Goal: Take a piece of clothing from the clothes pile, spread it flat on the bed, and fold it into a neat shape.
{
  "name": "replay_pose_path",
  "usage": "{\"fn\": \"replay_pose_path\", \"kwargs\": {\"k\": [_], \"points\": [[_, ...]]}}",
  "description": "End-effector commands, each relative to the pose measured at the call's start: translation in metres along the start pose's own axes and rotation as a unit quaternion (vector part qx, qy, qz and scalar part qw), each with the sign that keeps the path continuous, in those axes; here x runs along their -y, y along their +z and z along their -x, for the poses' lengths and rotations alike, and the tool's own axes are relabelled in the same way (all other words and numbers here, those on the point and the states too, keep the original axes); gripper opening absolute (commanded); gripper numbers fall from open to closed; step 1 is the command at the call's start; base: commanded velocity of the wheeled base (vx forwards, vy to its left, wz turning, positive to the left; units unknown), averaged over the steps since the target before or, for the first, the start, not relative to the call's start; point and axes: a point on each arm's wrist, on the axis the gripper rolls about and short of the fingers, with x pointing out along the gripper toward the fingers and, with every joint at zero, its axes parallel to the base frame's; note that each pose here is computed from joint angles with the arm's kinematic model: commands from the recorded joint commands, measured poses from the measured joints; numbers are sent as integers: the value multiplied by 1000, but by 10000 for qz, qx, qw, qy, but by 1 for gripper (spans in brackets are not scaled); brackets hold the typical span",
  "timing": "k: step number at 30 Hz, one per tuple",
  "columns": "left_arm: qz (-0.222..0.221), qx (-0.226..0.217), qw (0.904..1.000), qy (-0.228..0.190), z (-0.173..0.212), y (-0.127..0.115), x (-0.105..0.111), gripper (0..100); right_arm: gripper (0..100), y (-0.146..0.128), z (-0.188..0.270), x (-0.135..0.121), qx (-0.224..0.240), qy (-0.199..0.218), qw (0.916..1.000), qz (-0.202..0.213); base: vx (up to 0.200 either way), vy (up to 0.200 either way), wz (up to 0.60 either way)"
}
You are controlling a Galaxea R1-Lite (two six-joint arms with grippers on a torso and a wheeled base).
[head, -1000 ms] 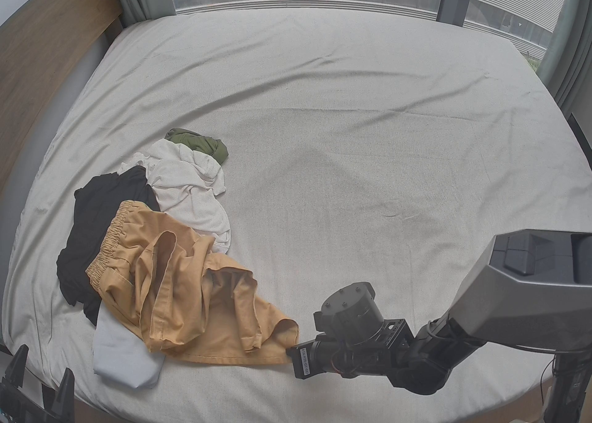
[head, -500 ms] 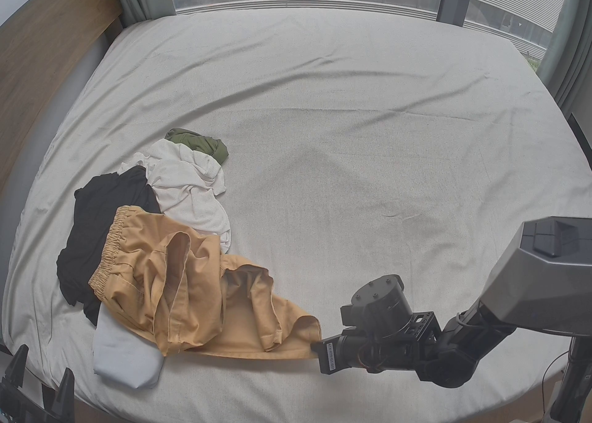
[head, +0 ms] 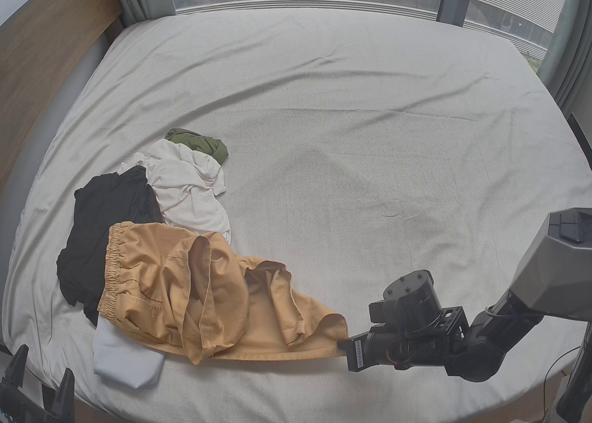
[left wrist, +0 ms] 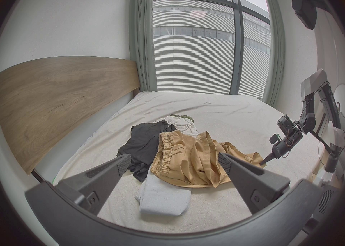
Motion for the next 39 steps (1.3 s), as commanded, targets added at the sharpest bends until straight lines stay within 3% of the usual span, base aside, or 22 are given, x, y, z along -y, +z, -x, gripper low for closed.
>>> {"fn": "replay_pose_path", "kwargs": {"k": [1, 16, 39], "points": [[1, -21, 10000, 5, 0, -5, 0, 100, 0, -2, 9, 8, -6, -87, 9999, -89, 0, 0, 0], [-6, -13, 10000, 5, 0, -5, 0, 100, 0, -22, 50, 41, 265, -398, 9985, -274, 0, 0, 0], [-14, -13, 10000, -3, 0, -5, 0, 100, 0, -44, 77, 66, 361, -694, 9954, -562, 0, 0, 0]]}}
